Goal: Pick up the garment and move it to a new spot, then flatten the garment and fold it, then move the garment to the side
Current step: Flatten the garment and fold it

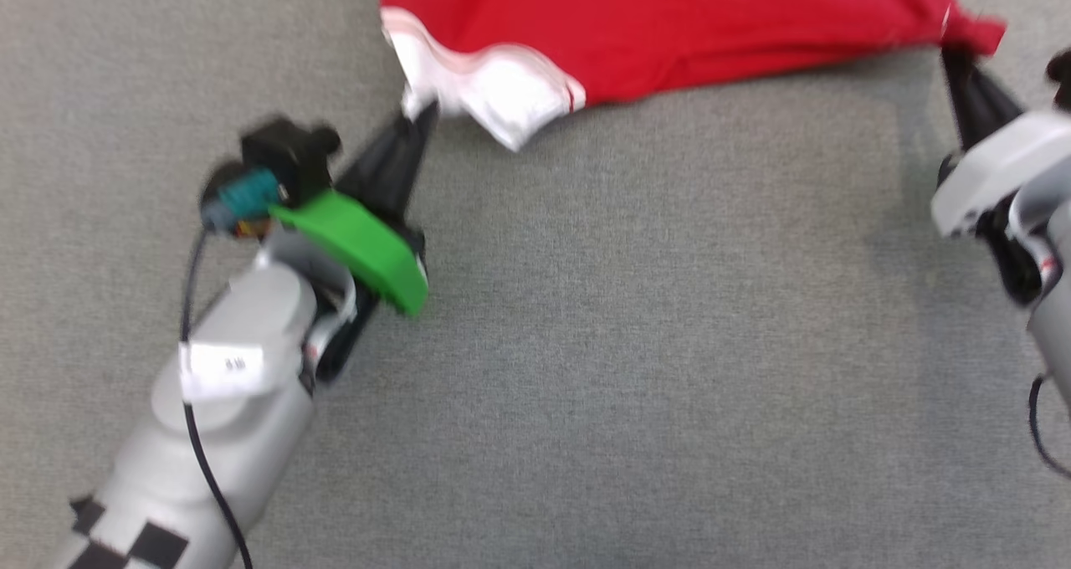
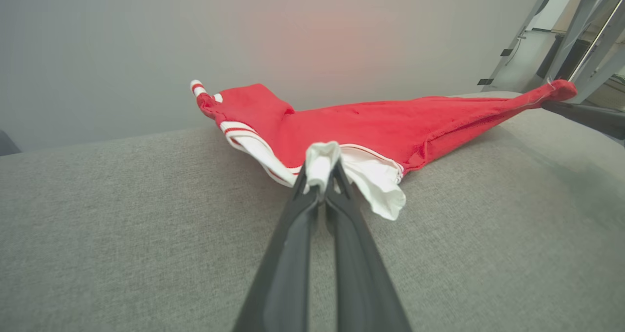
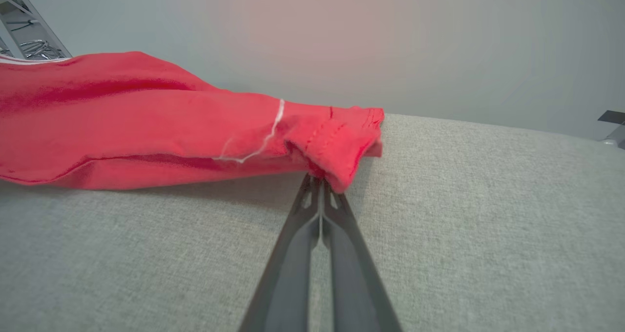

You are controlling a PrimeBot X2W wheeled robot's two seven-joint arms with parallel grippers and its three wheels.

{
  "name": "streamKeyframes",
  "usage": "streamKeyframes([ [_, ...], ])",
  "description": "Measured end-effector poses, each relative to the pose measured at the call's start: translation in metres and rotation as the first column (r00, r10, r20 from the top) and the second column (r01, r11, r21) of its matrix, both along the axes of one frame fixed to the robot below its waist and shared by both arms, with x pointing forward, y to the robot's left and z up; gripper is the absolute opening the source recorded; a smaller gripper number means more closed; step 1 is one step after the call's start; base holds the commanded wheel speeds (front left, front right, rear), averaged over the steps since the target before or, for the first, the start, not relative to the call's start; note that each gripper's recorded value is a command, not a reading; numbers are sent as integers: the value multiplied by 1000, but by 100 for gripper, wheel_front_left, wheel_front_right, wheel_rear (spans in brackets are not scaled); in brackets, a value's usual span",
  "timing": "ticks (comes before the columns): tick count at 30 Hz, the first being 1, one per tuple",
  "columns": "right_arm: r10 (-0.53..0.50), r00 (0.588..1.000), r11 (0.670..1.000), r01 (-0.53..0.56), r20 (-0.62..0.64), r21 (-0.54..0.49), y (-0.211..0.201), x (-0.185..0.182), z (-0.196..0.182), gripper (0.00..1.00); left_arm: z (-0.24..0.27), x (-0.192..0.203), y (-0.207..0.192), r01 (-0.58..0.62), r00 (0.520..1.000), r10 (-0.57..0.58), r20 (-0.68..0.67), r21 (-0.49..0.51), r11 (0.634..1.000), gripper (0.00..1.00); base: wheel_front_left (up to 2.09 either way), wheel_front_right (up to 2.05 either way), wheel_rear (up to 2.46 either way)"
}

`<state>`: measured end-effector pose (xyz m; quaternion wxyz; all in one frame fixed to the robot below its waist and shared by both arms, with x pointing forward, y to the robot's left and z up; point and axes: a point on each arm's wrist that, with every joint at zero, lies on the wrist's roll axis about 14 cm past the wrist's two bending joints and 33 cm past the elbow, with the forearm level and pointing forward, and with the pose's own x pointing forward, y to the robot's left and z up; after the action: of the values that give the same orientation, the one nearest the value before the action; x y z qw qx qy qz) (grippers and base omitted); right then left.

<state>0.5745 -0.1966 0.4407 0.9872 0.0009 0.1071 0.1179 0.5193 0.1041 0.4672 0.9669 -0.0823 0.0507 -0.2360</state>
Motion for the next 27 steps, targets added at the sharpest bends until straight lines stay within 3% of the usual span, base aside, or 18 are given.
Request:
streamKeyframes([
  [6, -14, 998, 999, 17, -65, 51, -2, -42, -5, 0, -21, -55, 1, 46, 993, -41, -111, 36, 998, 0, 0, 0, 0],
  [12, -39, 994, 996, 47, -102, 79, -13, -70, -3, 0, -24, -86, 12, 61, 989, -49, -139, 84, 995, 0, 0, 0, 0],
  [27, -60, 966, 990, 90, -252, 107, -34, -147, -13, 0, -30, -175, -3, 141, 968, -128, -215, 48, 989, 0, 0, 0, 0],
])
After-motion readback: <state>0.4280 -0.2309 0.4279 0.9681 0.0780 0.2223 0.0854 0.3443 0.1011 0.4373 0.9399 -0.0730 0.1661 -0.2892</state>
